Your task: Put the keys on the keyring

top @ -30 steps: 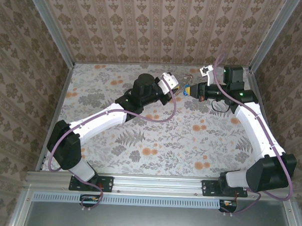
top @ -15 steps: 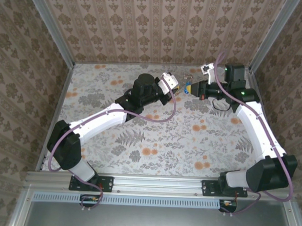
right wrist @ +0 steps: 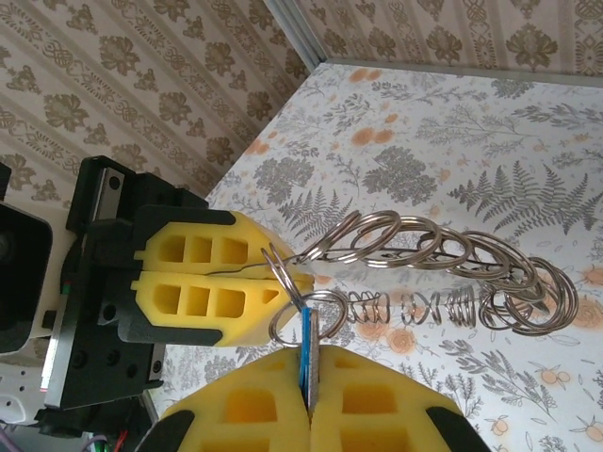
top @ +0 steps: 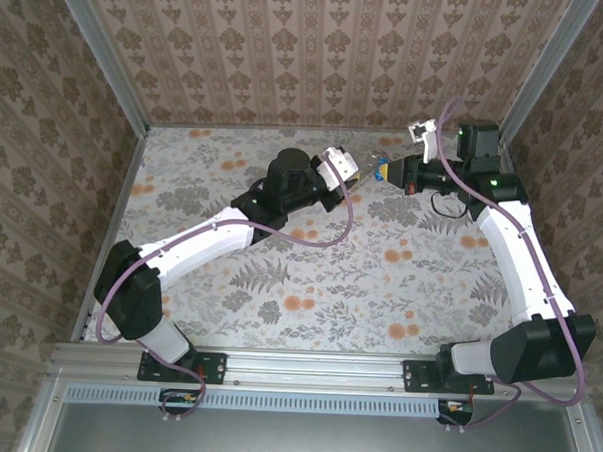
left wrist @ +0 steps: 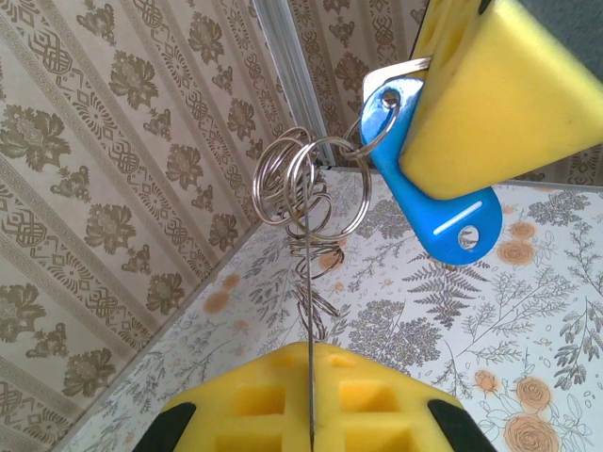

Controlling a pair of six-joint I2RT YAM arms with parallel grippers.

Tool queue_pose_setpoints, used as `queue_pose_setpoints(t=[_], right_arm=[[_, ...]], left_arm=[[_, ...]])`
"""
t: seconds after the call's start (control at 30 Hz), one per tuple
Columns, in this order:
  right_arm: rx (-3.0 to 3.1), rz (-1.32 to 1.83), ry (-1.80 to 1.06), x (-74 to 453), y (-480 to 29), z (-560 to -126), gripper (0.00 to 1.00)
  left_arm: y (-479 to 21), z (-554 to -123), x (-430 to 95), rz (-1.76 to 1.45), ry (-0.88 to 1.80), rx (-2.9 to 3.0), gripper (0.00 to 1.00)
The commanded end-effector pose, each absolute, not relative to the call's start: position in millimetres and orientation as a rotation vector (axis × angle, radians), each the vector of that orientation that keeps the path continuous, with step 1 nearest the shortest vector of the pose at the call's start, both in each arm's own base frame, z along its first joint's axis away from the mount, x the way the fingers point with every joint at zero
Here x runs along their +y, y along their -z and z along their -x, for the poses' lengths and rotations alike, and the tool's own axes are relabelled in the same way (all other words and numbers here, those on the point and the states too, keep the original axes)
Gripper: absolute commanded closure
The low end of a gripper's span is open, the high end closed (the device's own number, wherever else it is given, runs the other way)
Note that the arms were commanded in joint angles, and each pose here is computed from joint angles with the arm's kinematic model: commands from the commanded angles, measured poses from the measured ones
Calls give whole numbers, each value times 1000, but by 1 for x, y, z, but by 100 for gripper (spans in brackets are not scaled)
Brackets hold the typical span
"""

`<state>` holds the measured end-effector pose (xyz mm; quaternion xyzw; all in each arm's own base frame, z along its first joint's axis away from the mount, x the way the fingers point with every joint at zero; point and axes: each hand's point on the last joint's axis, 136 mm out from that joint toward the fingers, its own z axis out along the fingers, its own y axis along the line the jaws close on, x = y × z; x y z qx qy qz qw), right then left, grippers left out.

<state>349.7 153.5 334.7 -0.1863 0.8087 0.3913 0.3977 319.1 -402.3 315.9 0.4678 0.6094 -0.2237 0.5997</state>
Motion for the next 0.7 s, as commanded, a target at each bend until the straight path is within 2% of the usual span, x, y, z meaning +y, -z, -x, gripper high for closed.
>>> queue_pose_setpoints(t=[0.0, 0.67], right_arm=[[1993, 505, -1039, 159, -354, -347, 100], [1987, 511, -1070, 167, -359, -358, 100]], left_arm=[[-333, -311, -401, -1088, 518, 1360, 100], [-328, -320, -396, -1037, 486, 1422, 99]])
